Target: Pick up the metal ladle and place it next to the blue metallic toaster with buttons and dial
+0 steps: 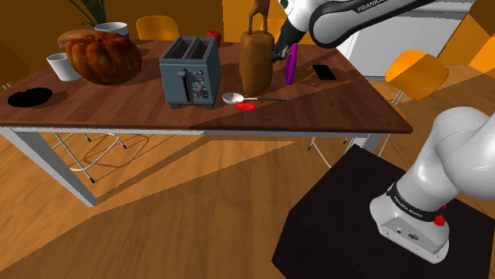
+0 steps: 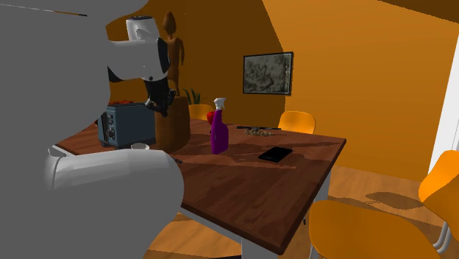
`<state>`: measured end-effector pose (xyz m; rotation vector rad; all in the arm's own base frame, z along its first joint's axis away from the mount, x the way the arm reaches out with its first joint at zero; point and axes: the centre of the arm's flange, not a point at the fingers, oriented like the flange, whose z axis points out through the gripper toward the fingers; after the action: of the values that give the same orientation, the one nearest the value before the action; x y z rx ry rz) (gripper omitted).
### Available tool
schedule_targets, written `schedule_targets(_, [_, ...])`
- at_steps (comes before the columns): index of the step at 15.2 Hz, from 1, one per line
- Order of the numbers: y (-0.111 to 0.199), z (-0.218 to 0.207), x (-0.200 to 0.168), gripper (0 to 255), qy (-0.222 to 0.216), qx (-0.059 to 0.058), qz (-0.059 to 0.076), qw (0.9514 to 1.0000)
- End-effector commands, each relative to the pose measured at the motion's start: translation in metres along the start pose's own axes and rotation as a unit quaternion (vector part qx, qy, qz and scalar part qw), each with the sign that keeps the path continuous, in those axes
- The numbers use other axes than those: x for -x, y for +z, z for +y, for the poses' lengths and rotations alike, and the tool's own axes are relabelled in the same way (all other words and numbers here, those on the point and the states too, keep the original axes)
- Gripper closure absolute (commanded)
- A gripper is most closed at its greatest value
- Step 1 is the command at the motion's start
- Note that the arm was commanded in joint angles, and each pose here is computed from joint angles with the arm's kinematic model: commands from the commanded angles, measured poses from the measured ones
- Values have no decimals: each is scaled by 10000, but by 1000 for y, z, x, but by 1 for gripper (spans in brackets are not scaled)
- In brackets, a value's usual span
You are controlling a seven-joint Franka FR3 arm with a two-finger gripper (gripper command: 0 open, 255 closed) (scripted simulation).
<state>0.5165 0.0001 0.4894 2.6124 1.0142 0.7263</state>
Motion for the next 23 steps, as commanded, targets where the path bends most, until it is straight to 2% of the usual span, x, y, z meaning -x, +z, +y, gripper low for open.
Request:
schedule_targets(1, [0,0,0,255,0,0,0,10000])
schedule_targets(2, [0,0,0,255,0,0,0,10000])
schedule_targets(3, [0,0,0,0,0,0,0,10000])
schedule_targets(8, [52,-25,16,0,-461,-240,-347,9980])
schedule_targets(13, [101,-51,37,0,-920,-480,-693,9922])
schedule_targets(21, [143,-56,45,0,-949,-495,-715,9917])
schedule_targets(23, [143,-56,45,0,-949,-495,-715,9917])
